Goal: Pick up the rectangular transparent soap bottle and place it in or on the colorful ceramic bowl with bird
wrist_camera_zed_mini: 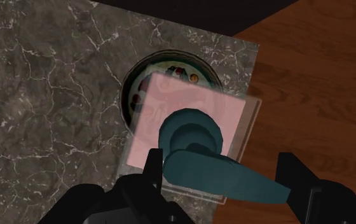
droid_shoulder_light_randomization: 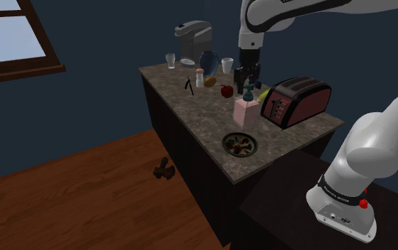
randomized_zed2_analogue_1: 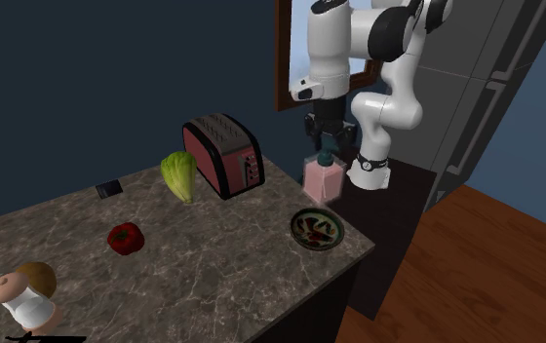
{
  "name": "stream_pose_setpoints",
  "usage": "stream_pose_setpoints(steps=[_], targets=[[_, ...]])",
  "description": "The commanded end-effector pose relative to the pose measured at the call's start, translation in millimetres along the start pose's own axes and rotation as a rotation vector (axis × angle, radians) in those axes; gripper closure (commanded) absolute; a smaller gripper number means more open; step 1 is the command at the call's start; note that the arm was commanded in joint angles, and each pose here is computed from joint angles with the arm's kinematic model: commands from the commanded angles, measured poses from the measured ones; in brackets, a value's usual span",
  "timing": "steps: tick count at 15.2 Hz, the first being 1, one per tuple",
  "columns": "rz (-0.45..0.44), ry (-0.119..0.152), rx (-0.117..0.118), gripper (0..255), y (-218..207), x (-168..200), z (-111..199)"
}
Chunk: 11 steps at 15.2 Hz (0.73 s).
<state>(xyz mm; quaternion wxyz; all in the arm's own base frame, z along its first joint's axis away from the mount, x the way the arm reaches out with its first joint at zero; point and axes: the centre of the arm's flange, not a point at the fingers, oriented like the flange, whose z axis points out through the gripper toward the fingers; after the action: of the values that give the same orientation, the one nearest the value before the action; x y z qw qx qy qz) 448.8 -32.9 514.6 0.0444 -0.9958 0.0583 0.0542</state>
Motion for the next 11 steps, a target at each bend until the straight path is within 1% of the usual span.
stream_pose_setpoints(steps=[1, 11], targets=[[0.000, 0.000, 0.000, 255, -1, 1, 10], [0.000, 0.000, 0.000, 255, 4, 7, 63]])
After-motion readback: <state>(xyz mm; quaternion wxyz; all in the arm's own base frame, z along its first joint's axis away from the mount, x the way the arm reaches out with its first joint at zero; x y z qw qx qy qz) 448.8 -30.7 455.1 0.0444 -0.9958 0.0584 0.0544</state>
